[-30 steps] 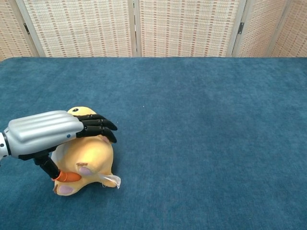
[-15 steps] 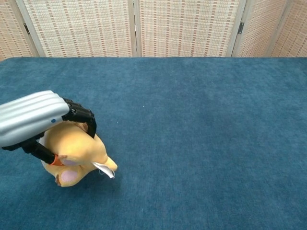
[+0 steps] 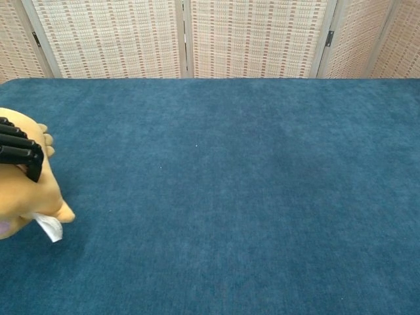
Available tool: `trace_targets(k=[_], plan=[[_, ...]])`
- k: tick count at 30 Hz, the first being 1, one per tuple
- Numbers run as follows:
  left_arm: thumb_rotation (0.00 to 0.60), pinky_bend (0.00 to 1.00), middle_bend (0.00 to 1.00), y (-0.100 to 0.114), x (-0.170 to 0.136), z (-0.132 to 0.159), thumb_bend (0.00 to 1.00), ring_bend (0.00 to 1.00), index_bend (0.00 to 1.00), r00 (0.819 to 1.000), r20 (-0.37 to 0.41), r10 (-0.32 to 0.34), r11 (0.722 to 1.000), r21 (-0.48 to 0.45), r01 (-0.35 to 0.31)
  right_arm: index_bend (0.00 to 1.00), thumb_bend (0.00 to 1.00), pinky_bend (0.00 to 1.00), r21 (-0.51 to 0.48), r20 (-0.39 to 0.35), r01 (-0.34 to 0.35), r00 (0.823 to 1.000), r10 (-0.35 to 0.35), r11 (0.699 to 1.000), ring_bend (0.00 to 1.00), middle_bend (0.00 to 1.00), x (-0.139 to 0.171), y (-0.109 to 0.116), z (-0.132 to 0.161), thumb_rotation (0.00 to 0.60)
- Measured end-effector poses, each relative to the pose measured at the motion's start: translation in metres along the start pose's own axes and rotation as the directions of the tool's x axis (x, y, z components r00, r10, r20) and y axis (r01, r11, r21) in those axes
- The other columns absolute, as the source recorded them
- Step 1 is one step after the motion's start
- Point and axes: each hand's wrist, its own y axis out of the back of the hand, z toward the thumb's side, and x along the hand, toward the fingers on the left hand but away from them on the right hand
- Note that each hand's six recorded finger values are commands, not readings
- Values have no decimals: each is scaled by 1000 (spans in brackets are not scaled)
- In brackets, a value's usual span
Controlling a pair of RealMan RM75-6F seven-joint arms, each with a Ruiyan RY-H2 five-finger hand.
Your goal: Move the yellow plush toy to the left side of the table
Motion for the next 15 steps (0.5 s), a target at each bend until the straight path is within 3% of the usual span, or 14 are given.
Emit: trace_targets(k=[10, 15], plan=[[600, 1000, 799, -45, -40, -40, 588, 715, 732, 991, -39, -125, 992, -38, 124, 0, 127, 0, 24, -3, -19, 1000, 19, 1000, 0, 0, -5, -11, 19, 600], [600, 920, 685, -61, -43, -34, 493, 630, 602, 991, -38, -132, 983, -136, 125, 0, 128, 0, 28, -13, -26, 1000, 26, 999, 0, 0, -10, -14, 24, 600]])
